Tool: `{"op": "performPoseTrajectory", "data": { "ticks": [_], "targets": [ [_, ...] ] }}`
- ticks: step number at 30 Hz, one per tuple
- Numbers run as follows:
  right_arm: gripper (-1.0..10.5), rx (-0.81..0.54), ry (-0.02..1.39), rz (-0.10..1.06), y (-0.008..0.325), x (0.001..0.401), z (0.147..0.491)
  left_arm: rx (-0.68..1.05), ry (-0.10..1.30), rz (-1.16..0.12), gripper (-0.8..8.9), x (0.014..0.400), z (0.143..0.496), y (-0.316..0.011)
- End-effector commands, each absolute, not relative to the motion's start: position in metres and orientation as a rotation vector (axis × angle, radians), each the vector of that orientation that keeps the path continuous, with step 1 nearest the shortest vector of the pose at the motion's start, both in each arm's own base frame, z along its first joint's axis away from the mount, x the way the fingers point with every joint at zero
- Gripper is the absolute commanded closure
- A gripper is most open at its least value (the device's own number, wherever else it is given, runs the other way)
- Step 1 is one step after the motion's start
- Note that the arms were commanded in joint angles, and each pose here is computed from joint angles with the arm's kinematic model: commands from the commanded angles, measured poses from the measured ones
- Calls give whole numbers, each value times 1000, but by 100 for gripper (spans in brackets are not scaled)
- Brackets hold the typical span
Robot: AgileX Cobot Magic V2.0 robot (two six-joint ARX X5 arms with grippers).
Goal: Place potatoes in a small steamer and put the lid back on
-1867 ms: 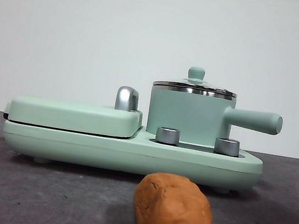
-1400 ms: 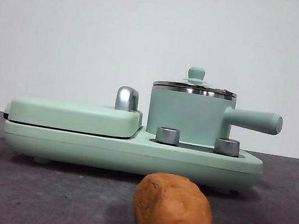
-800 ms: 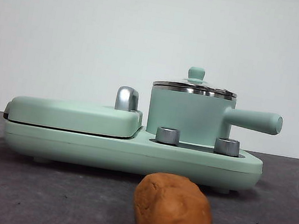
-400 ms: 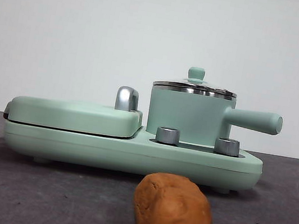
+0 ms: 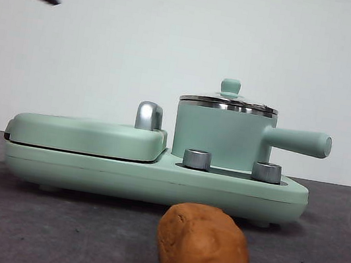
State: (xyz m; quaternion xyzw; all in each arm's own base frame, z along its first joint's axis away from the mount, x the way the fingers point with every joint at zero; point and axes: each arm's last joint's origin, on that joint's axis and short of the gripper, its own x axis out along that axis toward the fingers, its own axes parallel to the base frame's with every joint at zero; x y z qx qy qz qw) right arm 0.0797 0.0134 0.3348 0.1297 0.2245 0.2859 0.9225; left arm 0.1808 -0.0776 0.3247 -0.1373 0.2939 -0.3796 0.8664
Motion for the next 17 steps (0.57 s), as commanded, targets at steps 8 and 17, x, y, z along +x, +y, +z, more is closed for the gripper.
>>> {"op": "performPoseTrajectory", "data": {
  "ticks": [8, 17],
  "targets": [
    [455, 254, 446, 590, 13, 80, 340, -171, 656, -916, 349, 244, 364, -141],
    [455, 261, 447, 589, 13, 80, 340, 23, 655, -877, 349, 304, 368, -212]
  ]
}}
